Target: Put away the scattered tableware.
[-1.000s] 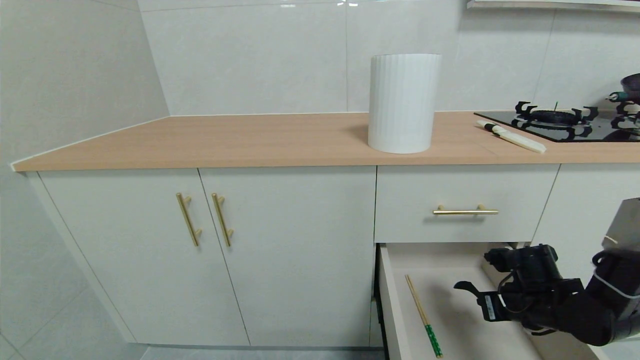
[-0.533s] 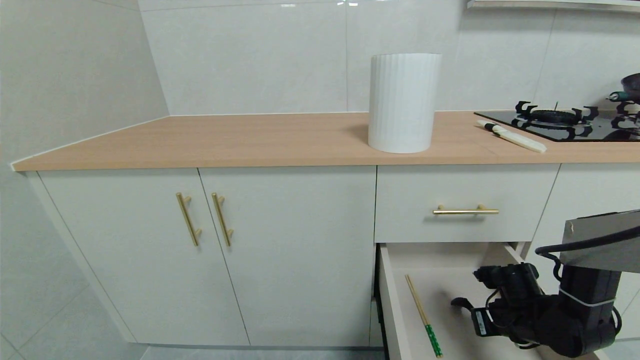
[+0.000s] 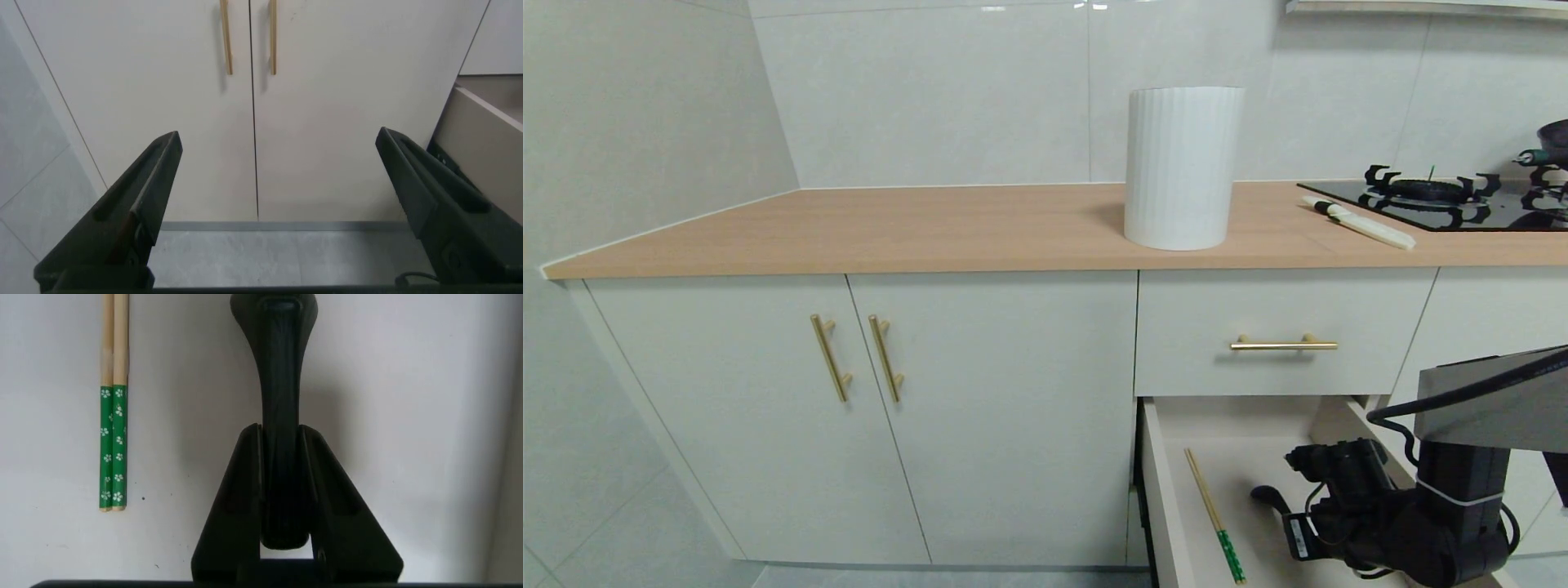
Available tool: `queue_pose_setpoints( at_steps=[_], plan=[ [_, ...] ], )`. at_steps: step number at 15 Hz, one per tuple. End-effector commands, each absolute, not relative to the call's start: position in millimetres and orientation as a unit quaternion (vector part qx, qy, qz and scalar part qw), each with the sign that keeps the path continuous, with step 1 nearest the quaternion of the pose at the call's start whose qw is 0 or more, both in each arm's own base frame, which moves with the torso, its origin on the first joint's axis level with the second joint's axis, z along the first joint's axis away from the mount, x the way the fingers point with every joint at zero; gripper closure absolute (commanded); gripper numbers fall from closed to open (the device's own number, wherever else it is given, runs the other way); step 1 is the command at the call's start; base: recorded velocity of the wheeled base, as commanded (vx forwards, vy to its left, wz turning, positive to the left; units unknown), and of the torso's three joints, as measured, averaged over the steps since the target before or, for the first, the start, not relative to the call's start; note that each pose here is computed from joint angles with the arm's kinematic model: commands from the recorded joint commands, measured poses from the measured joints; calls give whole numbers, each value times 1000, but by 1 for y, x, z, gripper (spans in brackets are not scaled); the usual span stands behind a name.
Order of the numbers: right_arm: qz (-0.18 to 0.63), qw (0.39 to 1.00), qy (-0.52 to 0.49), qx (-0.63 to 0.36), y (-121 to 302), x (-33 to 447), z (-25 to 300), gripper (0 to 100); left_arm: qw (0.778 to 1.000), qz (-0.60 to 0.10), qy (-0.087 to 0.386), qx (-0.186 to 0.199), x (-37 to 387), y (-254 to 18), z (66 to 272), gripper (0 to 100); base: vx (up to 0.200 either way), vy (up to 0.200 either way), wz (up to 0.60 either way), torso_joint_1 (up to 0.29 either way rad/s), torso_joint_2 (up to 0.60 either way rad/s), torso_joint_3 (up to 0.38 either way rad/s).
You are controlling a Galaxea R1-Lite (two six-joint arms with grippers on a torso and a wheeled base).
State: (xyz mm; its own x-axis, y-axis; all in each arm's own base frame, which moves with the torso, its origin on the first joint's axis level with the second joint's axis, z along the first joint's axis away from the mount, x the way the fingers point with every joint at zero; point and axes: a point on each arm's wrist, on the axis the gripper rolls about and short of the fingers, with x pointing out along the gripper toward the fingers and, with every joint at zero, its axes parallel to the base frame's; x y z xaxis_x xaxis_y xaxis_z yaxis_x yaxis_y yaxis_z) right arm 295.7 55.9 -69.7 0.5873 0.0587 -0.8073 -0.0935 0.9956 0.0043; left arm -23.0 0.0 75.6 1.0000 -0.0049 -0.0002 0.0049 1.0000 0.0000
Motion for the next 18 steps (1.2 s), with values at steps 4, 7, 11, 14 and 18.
queue_pose_setpoints(
  at_steps=[4,7,11,14,18],
  plan=[
    [45,889,455,-18,56,296,-72,100,1000,-2,1,0,-23,0,76,0,0,0,0,0,0,0],
    [45,889,455,-18,56,296,-72,100,1000,-2,1,0,-23,0,76,0,0,0,0,0,0,0],
    [45,889,455,-17,56,296,-72,0,1000,-2,1,0,-23,0,76,0,0,0,0,0,0,0],
    [47,889,455,-15,56,296,-72,0,1000,-2,1,0,-23,0,76,0,0,0,0,0,0,0],
    [47,889,455,-14,55,295,-71,0,1000,-2,1,0,-23,0,76,0,0,0,0,0,0,0]
  ],
)
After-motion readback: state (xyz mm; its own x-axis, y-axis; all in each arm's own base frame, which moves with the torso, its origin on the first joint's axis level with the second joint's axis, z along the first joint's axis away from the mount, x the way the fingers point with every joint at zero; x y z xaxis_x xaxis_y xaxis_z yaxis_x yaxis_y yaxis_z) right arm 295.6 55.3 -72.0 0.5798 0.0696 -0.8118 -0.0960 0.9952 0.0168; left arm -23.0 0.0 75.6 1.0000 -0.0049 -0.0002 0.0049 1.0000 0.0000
